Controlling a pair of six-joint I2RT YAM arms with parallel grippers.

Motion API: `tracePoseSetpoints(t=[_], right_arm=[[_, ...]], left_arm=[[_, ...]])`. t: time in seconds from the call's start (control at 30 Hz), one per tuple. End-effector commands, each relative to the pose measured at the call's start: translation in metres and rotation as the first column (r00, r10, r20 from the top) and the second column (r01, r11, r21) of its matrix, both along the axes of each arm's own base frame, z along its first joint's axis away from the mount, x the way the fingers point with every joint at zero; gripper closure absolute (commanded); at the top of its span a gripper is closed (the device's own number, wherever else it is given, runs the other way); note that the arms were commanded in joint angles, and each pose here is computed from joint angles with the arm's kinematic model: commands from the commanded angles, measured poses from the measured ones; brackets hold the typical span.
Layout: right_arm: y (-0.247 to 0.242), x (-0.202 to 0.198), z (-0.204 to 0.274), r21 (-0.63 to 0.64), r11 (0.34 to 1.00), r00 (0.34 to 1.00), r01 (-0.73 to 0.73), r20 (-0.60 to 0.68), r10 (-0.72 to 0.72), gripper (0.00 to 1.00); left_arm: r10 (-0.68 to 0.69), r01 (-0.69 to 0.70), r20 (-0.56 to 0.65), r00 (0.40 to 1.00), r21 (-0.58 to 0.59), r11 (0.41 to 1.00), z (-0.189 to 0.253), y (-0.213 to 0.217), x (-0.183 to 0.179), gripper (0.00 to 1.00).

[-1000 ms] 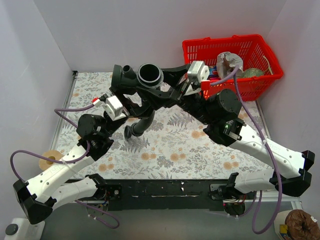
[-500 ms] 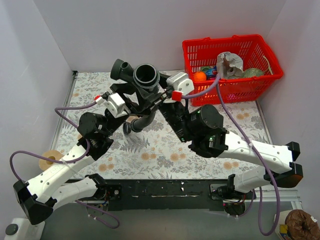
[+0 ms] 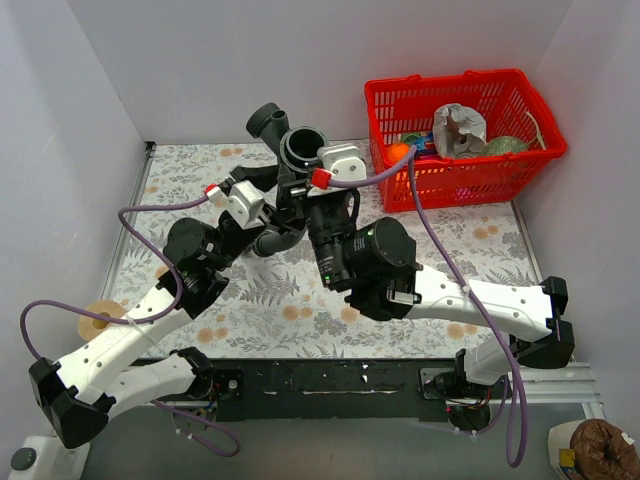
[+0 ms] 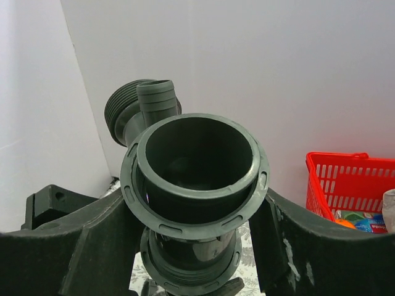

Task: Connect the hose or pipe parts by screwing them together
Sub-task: Install the adaptor on the pipeline.

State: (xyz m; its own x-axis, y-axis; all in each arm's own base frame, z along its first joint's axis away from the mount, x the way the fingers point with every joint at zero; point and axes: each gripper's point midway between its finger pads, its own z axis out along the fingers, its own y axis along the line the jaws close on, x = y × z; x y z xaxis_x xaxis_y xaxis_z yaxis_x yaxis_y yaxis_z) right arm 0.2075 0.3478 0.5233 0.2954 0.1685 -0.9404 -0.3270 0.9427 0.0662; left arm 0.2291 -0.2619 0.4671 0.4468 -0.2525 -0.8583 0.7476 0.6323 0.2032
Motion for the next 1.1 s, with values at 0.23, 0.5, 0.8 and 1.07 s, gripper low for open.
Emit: tracePoseSetpoints(t=[0.23, 0.5, 0.8, 1.07], right_arm=[[0.012, 0.0, -0.018, -0.135, 0.989, 0.99, -0.063, -0.13, 0.045, 0.07], [0.018, -0.03, 0.012, -0.101, 0.914, 0.919, -0.394, -0.054, 0.391, 0.05], [-0.021, -0.047, 0.025, -0.148, 0.812, 0.824, -0.564, -0.037, 0.566, 0.03], [-0.019, -0.059, 0.025, -0.197, 0.724, 0.738, -0.661, 0.003, 0.674, 0.02]], left_arm=[[0.078, -0.037, 0.195, 0.978, -0.205, 0.978, 0.084, 0.04, -0.026, 1.0], [0.073, -0.047, 0.125, 0.989, -0.197, 0.979, 0.077, 0.038, -0.015, 1.0], [0.065, -0.041, 0.109, 0.992, -0.209, 0.977, 0.08, 0.039, -0.013, 1.0], [0.025, -0.003, 0.106, 0.994, -0.204, 0.979, 0.082, 0.037, -0.017, 1.0]])
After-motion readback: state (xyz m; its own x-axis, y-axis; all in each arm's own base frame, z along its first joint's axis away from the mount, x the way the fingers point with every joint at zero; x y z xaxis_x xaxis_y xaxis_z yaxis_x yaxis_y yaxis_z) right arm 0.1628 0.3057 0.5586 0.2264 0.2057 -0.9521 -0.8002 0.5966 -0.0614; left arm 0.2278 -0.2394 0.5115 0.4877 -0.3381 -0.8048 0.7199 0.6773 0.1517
